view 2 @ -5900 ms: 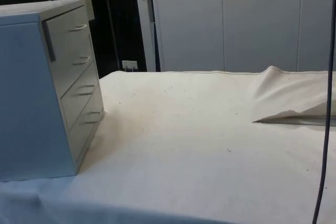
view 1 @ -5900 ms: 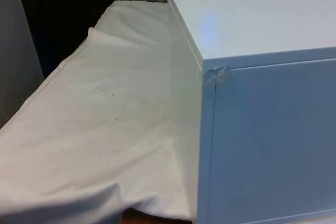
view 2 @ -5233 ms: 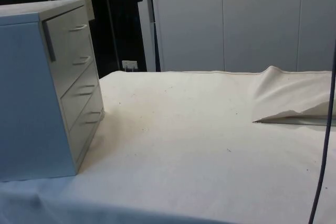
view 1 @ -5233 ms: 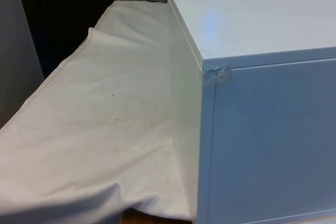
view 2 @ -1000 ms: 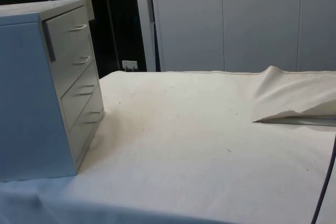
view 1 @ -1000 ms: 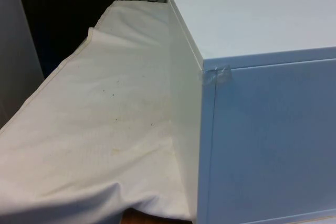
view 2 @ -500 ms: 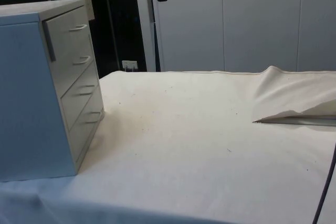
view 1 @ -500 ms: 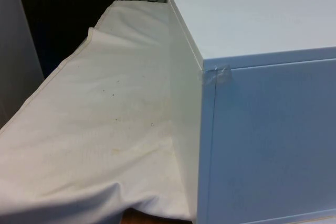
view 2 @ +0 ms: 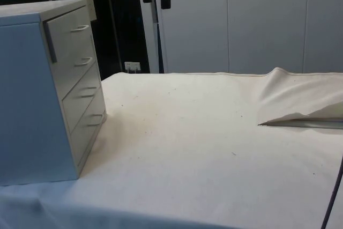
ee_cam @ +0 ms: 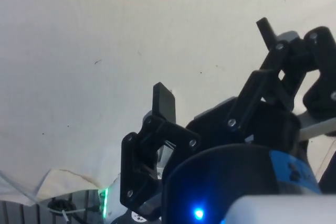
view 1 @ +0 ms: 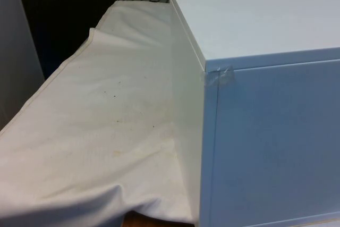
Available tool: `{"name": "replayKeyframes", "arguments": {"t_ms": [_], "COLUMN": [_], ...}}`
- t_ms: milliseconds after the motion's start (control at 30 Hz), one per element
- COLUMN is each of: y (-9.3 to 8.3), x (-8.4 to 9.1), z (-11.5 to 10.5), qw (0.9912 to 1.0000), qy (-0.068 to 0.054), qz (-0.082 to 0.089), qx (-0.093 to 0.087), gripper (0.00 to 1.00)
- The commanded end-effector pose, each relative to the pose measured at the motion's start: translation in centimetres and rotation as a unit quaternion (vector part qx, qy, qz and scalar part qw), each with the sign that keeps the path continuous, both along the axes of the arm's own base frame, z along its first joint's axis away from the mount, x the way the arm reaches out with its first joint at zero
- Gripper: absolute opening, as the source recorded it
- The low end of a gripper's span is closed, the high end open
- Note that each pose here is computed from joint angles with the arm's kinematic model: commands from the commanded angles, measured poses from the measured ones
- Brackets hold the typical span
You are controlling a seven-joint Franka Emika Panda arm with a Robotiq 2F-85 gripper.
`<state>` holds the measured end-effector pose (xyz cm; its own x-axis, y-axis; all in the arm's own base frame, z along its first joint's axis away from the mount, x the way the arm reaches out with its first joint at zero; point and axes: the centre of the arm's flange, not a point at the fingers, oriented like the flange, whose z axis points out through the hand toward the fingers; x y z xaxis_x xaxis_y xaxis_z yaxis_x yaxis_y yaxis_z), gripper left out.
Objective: Open the drawer, then close it.
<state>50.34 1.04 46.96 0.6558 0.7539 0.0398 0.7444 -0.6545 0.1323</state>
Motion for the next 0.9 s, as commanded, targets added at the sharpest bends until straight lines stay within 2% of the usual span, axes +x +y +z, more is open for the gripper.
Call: {"name": "replayKeyframes", "arguments": {"t_ms": [0,100,133,167,300,433,467,500,567,600,700,733,767,800,833,867], "y": [0.0,0.0,0.0,0.1,0.1,0.1,0.1,0.1,0.1,0.1,0.2,0.2,0.2,0.2,0.2,0.2], "x": [0.1,0.1,0.1,0.1,0.1,0.1,0.1,0.1,0.1,0.2,0.2,0.1,0.2,0.2,0.2,0.2], "z": [-0.2,-0.6,-0.6,-0.8,-1.2,-1.7,-1.6,-1.8,-1.9,-2.1,-2.4,-2.3,-2.5,-2.5,-2.7,-2.7], "qw": [0.99994,0.99967,0.99979,0.99956,0.99901,0.99795,0.9982,0.99771,0.99718,0.99652,0.99547,0.99608,0.99516,0.99488,0.994,0.99363], "qy": [-0.005,-0.005,0.0,-0.005,-0.006,-0.006,-0.001,-0.006,-0.007,-0.007,-0.009,-0.003,-0.009,-0.009,-0.01,-0.011], "qz": [0.009,0.024,0.02,0.029,0.043,0.063,0.059,0.066,0.074,0.082,0.094,0.088,0.097,0.1,0.108,0.111], "qx": [-0.004,-0.006,-0.003,-0.006,-0.008,-0.01,-0.008,-0.011,-0.012,-0.013,-0.015,-0.012,-0.015,-0.015,-0.016,-0.017], "gripper": [1.0,1.0,1.0,1.0,1.0,1.0,1.0,1.0,1.0,1.0,1.0,1.0,1.0,1.0,1.0,1.0]}}
